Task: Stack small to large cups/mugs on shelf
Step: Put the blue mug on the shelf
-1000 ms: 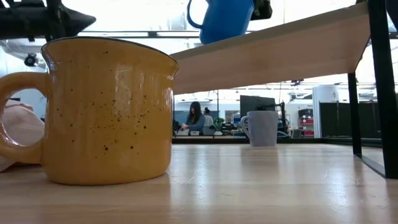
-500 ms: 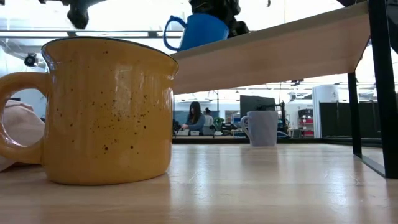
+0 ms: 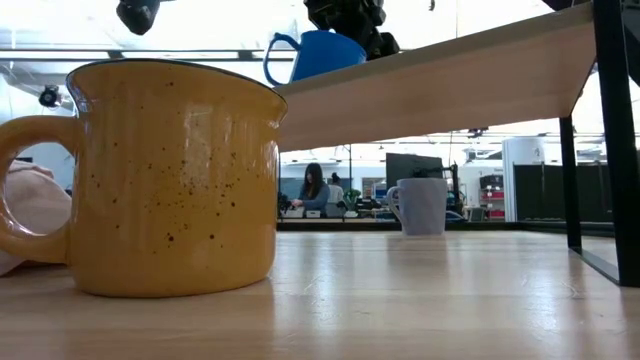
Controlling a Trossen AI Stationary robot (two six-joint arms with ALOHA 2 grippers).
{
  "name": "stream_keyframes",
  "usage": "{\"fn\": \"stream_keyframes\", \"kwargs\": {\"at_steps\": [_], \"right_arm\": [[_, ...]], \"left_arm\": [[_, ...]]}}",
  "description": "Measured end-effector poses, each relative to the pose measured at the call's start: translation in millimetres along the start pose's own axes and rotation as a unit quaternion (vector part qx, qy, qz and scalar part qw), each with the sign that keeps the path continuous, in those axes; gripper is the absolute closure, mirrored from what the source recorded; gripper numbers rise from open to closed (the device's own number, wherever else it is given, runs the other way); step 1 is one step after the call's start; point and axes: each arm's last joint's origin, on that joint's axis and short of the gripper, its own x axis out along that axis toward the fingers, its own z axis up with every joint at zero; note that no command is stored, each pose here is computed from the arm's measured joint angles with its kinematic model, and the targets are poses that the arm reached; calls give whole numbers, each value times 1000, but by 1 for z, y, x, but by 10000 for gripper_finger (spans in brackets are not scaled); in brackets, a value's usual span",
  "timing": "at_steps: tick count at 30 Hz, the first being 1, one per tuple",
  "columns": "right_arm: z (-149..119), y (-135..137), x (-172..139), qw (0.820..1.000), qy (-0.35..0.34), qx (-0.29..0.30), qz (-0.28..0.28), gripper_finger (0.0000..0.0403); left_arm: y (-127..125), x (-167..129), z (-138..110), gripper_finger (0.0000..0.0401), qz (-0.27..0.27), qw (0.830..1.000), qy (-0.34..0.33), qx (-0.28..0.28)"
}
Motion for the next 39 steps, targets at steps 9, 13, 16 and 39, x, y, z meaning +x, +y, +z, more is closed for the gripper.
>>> {"fn": "stream_keyframes", "kwargs": {"at_steps": [9, 13, 16, 39], "right_arm": [[-1, 9, -3, 1000, -18, -14, 7, 361], [-1, 12, -15, 998, -62, -20, 12, 323], [-1, 11, -21, 997, -77, -13, 12, 291], [-52, -20, -111, 974, -172, 125, -73, 391]], "left_arm": [[-1, 5, 1, 401, 9, 1000, 12, 6], [1, 3, 0, 401, 21, 1000, 14, 7], [2, -1, 2, 401, 31, 1000, 2, 5], [20, 75, 26, 401, 4, 994, 67, 80]]}}
